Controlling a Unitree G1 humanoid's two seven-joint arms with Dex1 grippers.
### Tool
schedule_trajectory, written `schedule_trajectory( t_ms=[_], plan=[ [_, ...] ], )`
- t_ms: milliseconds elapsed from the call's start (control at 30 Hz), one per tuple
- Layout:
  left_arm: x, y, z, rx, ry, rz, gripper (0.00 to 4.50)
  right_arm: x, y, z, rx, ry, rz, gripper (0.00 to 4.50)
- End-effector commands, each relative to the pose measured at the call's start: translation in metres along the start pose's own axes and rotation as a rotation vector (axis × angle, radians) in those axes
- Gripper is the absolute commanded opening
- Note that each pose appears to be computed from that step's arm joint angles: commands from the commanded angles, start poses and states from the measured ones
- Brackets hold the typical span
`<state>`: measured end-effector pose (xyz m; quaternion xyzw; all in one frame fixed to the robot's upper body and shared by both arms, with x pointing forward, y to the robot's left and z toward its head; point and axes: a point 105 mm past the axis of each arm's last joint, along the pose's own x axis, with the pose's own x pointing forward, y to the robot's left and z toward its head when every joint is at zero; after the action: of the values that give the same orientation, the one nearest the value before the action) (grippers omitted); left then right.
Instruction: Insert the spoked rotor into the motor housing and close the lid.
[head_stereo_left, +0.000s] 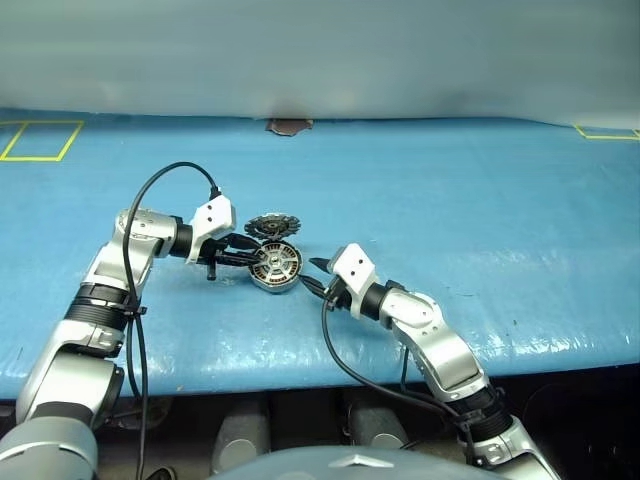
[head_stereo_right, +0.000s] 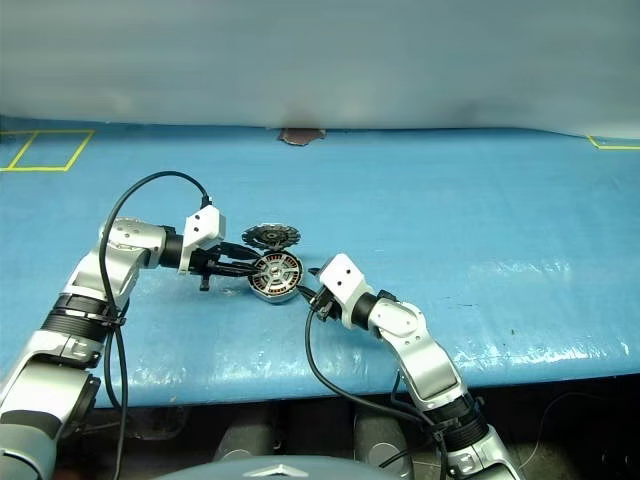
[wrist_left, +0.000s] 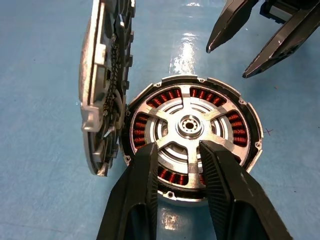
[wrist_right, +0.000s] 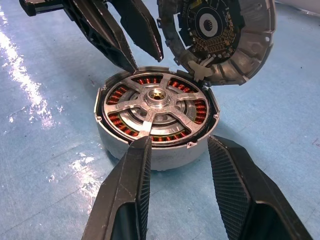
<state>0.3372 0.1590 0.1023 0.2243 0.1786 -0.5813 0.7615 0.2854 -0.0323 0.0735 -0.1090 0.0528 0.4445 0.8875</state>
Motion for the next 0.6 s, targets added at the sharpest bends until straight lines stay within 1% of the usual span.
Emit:
schedule_trajectory(
  t_ms=[33,200,333,500,600],
  plan=[
    [-0.013,0.010,0.017,0.017,-0.080,0.061,1.47,0.000,0.000,0.011,-0.025,-0.045,0.002,1.88],
    [-0.017,0.004,0.019,-0.008,-0.127,0.047,1.47,0.000,0.000,0.012,-0.028,-0.046,0.003,1.88],
    [-0.018,-0.006,0.014,-0.042,-0.149,0.030,1.47,0.001,-0.008,0.023,-0.055,-0.081,-0.036,1.88],
    [-0.024,-0.016,0.000,-0.100,-0.145,0.052,1.47,-0.002,-0.036,0.027,-0.076,-0.061,-0.192,1.88],
    [-0.026,-0.020,-0.012,-0.124,-0.126,0.087,1.47,-0.003,-0.050,0.037,-0.073,-0.093,-0.248,1.88]
  ],
)
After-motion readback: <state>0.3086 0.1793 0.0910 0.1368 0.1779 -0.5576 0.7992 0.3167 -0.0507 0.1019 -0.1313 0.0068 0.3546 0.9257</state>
